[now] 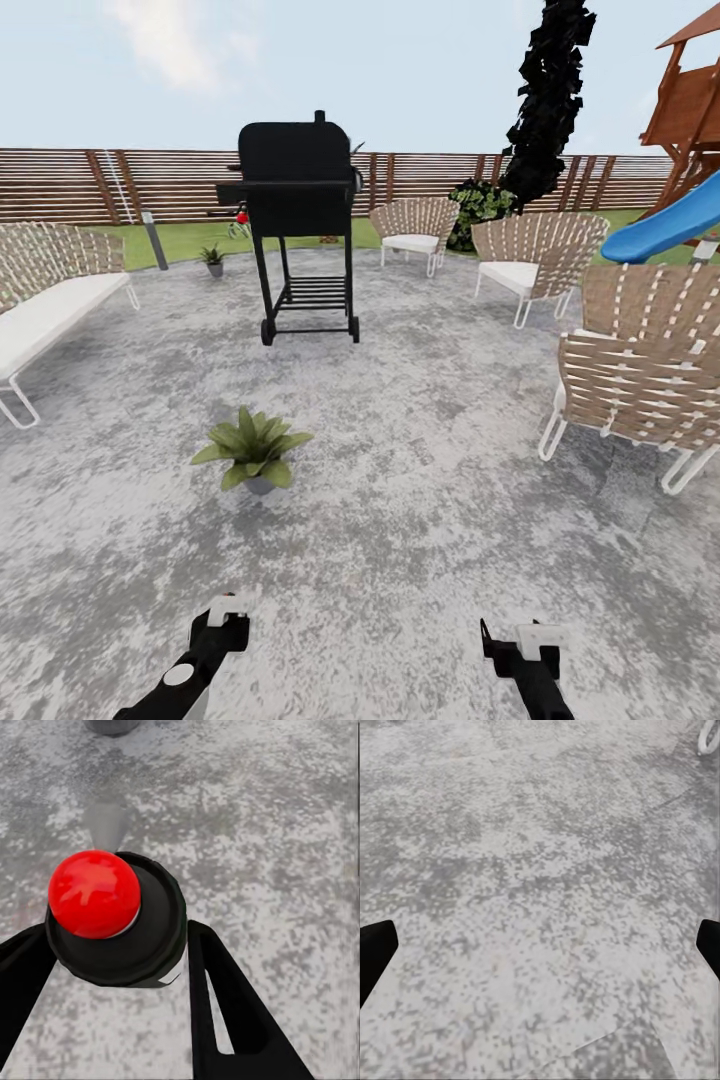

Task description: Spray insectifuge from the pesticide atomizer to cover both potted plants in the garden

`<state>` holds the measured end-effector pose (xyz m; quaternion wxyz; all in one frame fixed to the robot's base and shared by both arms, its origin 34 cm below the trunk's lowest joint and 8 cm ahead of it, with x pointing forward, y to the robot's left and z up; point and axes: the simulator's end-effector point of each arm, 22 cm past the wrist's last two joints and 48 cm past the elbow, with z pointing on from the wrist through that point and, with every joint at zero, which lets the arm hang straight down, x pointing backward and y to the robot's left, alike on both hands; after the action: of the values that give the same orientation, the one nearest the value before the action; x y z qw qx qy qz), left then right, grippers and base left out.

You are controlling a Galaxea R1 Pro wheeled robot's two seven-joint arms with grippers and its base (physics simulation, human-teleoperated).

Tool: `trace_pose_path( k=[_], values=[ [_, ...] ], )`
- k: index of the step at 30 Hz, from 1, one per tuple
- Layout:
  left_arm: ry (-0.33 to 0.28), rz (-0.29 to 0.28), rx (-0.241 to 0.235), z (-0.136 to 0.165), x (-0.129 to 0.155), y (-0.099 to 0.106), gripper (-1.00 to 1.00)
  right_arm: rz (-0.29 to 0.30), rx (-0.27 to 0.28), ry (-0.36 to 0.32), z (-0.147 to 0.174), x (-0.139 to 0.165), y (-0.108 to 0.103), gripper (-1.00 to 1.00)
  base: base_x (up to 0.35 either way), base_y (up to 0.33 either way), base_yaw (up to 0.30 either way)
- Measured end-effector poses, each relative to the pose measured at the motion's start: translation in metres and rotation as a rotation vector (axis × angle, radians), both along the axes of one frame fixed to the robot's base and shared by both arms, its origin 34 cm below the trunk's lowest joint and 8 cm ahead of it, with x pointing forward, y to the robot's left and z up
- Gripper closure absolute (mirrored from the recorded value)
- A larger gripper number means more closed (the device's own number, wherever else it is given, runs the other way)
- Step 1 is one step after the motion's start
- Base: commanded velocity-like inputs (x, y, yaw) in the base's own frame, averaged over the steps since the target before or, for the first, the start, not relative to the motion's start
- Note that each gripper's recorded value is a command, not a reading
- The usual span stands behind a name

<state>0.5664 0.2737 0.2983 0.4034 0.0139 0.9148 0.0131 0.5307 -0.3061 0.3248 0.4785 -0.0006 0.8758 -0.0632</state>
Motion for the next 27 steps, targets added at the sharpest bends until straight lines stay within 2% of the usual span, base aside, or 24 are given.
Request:
trace_pose_path(
  k=[8, 27],
  values=[
    [-0.001, 0.0, 0.0, 0.0001, 0.0001, 0.0003, 1.0, -0.002, 0.0, 0.003, -0.001, -0.0011, -0.0005, -1.0, 0.248, -0.187, 0.025],
    [-0.001, 0.002, 0.0, 0.0001, 0.0001, 0.0013, 1.0, -0.002, 0.001, 0.006, -0.002, -0.0019, -0.0003, -1.0, 0.191, -0.222, 0.269]
  ],
)
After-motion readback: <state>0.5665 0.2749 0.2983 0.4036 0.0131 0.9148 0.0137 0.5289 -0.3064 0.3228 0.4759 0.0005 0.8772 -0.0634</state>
